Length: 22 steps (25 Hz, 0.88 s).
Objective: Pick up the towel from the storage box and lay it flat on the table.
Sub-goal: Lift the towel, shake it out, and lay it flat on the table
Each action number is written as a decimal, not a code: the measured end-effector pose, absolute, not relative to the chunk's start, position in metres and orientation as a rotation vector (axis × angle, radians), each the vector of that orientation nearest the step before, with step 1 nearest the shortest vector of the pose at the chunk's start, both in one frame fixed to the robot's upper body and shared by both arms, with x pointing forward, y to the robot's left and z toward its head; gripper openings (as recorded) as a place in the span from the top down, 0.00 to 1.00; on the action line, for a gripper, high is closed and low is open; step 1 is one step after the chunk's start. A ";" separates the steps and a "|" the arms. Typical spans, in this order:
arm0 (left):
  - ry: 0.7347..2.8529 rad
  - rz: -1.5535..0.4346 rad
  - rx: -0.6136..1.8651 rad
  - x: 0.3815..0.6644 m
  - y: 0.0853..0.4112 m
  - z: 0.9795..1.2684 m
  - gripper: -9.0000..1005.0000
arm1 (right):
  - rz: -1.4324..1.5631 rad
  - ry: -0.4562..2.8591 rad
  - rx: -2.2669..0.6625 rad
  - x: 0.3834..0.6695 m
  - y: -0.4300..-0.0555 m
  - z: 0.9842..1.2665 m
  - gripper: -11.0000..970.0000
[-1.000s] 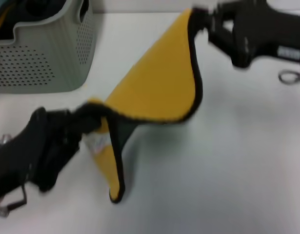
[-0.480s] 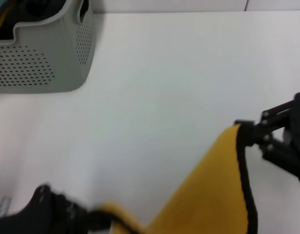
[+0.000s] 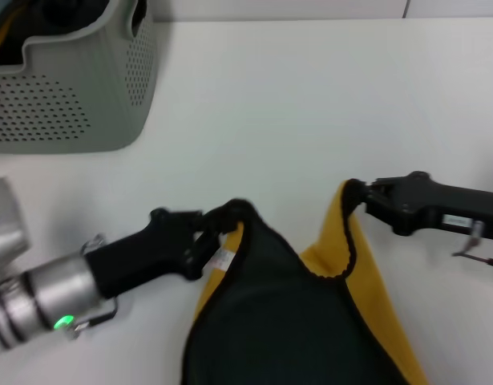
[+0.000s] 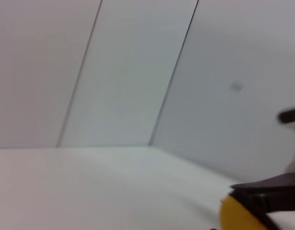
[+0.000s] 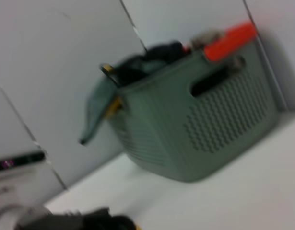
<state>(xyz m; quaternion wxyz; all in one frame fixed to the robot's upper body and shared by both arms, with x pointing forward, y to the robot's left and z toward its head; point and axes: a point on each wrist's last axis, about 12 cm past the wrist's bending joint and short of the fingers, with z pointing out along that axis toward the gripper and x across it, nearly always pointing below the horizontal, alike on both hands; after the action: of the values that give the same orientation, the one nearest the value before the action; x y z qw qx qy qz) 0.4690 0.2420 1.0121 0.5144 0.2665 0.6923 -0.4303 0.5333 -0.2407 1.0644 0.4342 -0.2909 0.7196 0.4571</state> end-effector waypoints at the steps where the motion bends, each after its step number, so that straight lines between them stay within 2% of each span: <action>1: 1.675 -1.010 0.649 0.476 0.238 1.011 0.96 | 1.108 1.817 -0.719 0.538 -0.238 1.060 0.98; 5: 1.736 -0.869 0.650 0.505 0.230 1.009 0.96 | 0.979 1.877 -0.701 0.554 -0.235 1.052 0.98; 9: 1.726 -0.775 0.598 0.518 0.239 1.012 0.96 | 0.909 1.882 -0.696 0.562 -0.239 1.055 0.98; 15: 1.720 -0.701 0.575 0.528 0.250 1.016 0.95 | 0.796 1.860 -0.798 0.576 -0.241 1.068 0.98; 22: 1.728 -0.664 0.608 0.527 0.261 1.016 0.94 | 0.720 1.843 -0.937 0.586 -0.235 1.079 0.98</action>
<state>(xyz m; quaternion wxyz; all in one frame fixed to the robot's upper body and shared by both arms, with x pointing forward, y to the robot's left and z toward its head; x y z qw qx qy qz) 0.5269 0.2611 1.0161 0.5618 0.2583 0.7335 -0.2821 0.5863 -0.2348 1.0793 0.4584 -0.3803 0.7482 0.2923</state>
